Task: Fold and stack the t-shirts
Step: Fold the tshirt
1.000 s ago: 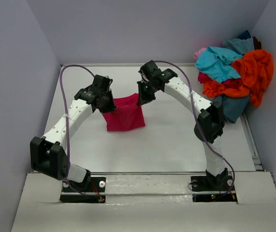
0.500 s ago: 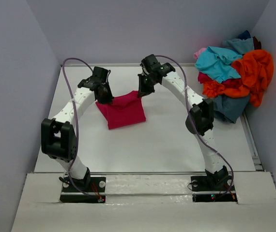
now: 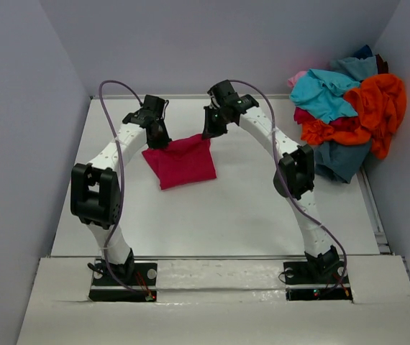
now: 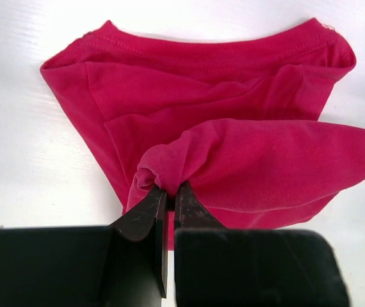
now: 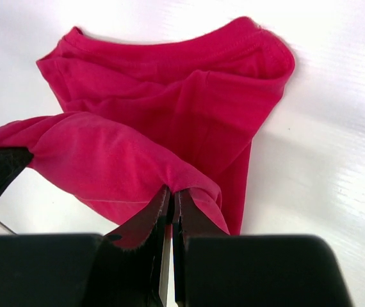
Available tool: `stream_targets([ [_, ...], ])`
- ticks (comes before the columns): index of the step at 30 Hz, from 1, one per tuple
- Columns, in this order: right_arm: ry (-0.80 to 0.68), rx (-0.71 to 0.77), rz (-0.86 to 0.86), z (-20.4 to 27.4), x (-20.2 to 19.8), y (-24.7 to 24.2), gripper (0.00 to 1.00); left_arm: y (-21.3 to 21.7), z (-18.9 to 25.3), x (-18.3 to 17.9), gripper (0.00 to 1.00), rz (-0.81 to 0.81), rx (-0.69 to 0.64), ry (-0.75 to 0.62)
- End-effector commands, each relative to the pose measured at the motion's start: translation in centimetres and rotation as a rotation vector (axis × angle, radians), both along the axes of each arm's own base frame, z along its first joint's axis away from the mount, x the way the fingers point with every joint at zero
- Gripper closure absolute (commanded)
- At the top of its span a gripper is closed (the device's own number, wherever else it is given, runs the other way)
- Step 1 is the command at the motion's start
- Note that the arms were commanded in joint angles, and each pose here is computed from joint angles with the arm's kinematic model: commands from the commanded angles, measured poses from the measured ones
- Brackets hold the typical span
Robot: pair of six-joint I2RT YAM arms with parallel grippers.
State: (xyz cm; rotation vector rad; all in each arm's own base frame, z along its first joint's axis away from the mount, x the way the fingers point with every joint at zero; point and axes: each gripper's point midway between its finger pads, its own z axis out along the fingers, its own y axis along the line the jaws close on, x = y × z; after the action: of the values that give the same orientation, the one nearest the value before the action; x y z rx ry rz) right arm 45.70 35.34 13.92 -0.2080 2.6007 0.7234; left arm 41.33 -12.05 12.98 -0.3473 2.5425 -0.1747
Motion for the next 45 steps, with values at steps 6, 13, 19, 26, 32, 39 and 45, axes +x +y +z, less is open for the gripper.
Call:
stream_targets([
  [6, -0.242, 0.045, -0.066, 4.3, 5.4, -0.4, 0.93, 1.4, 3.9, 4.5, 0.94, 0.086, 0.057, -0.167],
  [13, -0.304, 0.046, -0.08, 4.7, 6.8, -0.2, 0.93, 2.2, 4.6, 5.8, 0.94, 0.141, 0.088, -0.213],
  [19, -0.347, 0.045, -0.093, 5.0, 7.8, -0.2, 0.91, 2.8, 5.1, 6.3, 0.94, 0.177, 0.106, -0.246],
  [26, -0.323, 0.039, -0.115, 2.9, 8.6, 0.2, 0.74, 2.9, 2.6, 7.4, 0.87, 0.206, 0.132, -0.191],
  [32, -0.322, 0.024, -0.126, 2.1, 8.8, 0.0, 0.07, 2.8, 1.1, 8.1, 0.17, 0.223, 0.145, -0.158],
  [39, -0.319, 0.018, -0.12, 3.2, 7.9, -0.6, 0.0, 2.1, 2.7, 8.1, 0.01, 0.197, 0.126, -0.186],
  [45, -0.16, 0.03, -0.075, 0.5, 4.6, -0.4, 0.0, 0.7, 2.4, 6.2, 0.01, 0.118, 0.117, -0.107],
])
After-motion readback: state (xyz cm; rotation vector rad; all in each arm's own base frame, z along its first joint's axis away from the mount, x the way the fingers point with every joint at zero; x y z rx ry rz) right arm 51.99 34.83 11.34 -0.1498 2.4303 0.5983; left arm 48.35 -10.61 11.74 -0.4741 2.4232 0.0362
